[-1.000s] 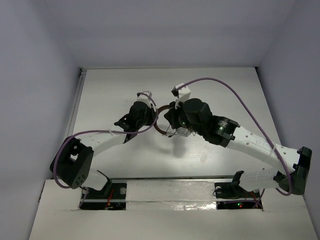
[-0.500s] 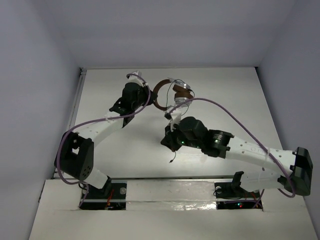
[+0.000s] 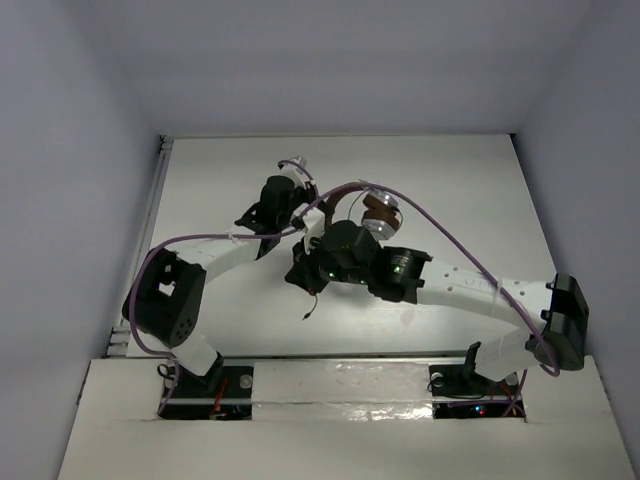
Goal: Wrap the headphones
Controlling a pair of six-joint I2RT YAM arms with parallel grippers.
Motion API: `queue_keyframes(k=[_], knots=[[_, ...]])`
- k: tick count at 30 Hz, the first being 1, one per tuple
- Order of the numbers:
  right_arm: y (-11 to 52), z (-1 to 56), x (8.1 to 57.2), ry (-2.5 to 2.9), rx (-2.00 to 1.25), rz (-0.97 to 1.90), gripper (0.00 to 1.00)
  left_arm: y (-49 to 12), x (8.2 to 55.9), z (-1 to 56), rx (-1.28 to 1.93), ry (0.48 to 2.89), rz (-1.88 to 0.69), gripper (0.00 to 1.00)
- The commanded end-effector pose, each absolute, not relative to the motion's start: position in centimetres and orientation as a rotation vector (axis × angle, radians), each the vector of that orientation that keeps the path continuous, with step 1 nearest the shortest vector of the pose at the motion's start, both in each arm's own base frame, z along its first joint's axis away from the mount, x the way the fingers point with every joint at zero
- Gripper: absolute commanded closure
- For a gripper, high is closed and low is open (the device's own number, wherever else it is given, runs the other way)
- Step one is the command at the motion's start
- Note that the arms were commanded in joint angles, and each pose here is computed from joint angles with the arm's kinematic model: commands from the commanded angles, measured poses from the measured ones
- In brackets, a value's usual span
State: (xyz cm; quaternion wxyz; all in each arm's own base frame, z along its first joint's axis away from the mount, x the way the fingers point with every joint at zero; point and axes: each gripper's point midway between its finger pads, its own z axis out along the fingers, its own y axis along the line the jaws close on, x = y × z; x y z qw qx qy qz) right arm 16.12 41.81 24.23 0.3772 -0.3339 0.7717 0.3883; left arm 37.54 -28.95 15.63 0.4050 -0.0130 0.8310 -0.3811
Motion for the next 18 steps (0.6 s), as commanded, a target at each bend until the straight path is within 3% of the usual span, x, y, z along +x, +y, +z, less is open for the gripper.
queue_keyframes(k=[1,6,18], knots=[[41.3,28.9,18.1,1.834,-0.747,0.940,1.00,-30.6,36.0,19.2,0.089,1.962,-1.120,1.00],[38.9,31.8,20.0,1.767,-0.654,0.865,1.00,-30.9,33.5,16.0,0.153,2.035,-1.077,1.00],[33.8,31.8,25.1,1.761,-0.493,0.729,1.00,-30.4,30.5,13.2,0.278,2.081,-1.019,1.00]])
